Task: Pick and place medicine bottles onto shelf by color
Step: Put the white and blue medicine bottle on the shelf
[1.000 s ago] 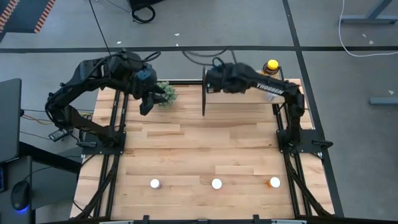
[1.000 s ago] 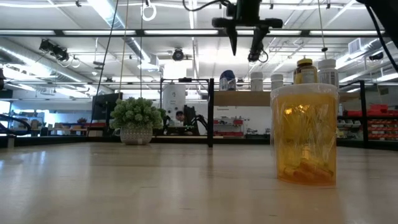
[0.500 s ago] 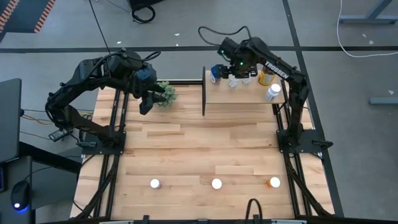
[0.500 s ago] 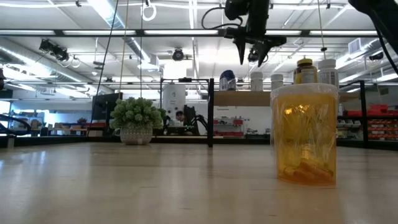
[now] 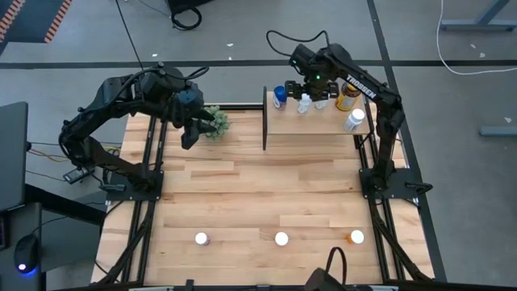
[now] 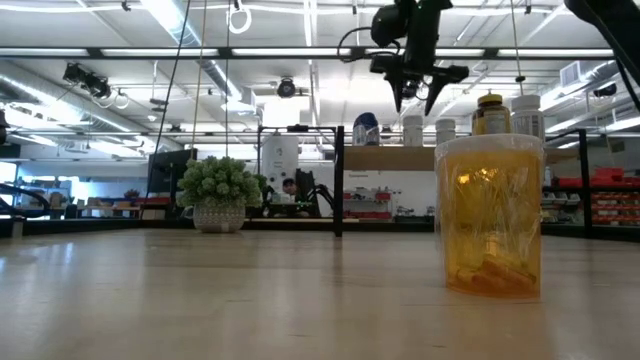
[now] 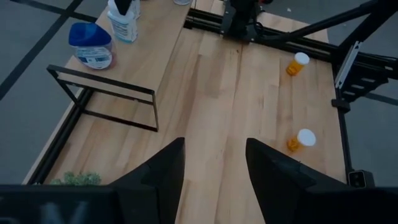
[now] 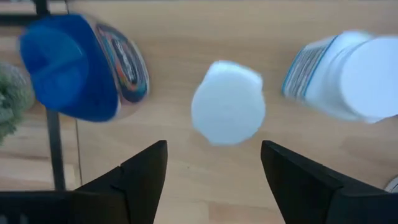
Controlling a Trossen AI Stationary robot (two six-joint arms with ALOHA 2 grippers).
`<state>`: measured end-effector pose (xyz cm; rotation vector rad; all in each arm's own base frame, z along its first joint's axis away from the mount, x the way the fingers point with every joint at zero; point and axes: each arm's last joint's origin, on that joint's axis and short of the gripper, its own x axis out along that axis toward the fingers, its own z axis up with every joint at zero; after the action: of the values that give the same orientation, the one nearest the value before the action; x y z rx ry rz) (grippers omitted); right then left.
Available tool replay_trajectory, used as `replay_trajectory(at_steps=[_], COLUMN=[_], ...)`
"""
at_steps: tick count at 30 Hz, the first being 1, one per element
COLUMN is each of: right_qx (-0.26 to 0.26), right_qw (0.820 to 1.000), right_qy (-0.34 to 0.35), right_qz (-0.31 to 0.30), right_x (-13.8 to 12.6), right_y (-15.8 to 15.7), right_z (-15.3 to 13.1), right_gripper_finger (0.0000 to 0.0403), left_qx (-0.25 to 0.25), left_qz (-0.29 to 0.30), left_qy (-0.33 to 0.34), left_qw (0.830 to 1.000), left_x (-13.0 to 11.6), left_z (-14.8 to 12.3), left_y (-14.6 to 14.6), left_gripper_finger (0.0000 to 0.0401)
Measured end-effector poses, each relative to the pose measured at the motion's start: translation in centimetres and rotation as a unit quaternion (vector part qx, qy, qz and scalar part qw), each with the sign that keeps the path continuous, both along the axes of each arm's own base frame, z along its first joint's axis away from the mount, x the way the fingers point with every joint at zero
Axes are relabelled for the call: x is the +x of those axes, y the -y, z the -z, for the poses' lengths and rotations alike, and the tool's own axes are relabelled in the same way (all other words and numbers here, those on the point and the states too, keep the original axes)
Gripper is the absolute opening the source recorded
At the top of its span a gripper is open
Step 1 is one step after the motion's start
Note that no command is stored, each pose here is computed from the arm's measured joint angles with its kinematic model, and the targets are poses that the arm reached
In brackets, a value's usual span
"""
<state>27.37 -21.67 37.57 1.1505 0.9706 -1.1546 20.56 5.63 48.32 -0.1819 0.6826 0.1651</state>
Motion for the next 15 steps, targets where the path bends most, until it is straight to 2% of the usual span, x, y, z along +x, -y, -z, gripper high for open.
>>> replay_trajectory(at_steps=[6, 15], right_qx=[0.023, 0.018], right_qw=[0.999, 0.999], right_qy=[-0.027, -0.041], right_qz=[0.001, 0.014], right_x=[0.1, -0.1], right_y=[0.1, 0.3], right_z=[1.7, 2.2], right_gripper_finger=[0.0267, 0.0267], left_qx=[0.001, 0.000], left_qz=[-0.001, -0.005], left_qy=[0.006, 0.023], left_qw=[1.000, 1.000], left_x=[-0.3, -0.5], left_z=[-0.2, -0.6], left_y=[0.1, 0.2], left_gripper_finger=[0.0175, 0.0175])
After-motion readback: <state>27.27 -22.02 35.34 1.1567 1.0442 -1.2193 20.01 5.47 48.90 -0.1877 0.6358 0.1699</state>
